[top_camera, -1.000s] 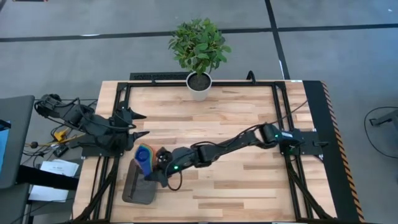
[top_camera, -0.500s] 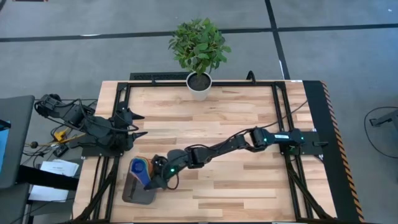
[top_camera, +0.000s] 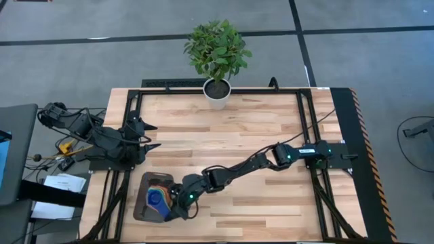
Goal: Nest measuring cups in basket
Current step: Put the nested measuring cups into the black bin
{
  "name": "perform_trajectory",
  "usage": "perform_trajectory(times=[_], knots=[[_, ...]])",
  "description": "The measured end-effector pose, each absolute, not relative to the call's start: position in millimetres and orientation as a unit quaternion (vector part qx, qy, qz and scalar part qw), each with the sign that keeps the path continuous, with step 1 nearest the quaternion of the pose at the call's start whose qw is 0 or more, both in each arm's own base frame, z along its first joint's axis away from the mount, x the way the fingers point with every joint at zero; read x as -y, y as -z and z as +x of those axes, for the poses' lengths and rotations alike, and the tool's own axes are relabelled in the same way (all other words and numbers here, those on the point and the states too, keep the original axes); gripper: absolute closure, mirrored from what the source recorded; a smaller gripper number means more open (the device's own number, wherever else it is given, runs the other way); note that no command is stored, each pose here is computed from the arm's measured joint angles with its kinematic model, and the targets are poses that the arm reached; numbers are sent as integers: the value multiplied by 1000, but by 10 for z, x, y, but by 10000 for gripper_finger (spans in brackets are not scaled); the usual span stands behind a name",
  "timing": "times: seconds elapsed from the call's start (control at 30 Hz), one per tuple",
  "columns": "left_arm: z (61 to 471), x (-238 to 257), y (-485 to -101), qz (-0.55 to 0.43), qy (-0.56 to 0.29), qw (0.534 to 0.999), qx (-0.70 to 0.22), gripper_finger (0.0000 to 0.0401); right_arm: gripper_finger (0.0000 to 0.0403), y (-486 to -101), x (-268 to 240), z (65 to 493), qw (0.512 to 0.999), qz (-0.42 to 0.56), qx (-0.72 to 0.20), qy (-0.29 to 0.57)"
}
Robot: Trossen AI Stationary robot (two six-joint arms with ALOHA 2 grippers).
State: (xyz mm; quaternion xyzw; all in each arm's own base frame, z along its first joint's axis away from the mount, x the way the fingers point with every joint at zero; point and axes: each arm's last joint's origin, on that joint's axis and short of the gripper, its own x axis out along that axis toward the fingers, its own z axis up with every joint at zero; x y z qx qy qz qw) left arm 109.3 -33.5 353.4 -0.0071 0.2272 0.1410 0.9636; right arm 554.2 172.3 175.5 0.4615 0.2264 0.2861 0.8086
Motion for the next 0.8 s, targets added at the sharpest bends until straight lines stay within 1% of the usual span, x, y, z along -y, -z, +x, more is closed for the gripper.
perform_trajectory(times=[0.07,0.17,0.5,0.63,0.8], knots=[[1096,337,-3533,-7,-141,963,-228,101,300,-1660,-1753,5538,798,474,-240,-283],[1110,344,-3528,-7,-141,963,-230,101,300,-1556,-1750,5559,798,480,-237,-275],[1213,398,-3479,-5,-139,959,-249,101,300,-1544,-1571,5611,811,467,-235,-263],[1252,417,-3462,2,-139,957,-255,101,300,-1503,-1454,5630,810,462,-256,-254],[1269,425,-3455,3,-139,956,-258,101,300,-1507,-1403,5642,810,460,-253,-261]])
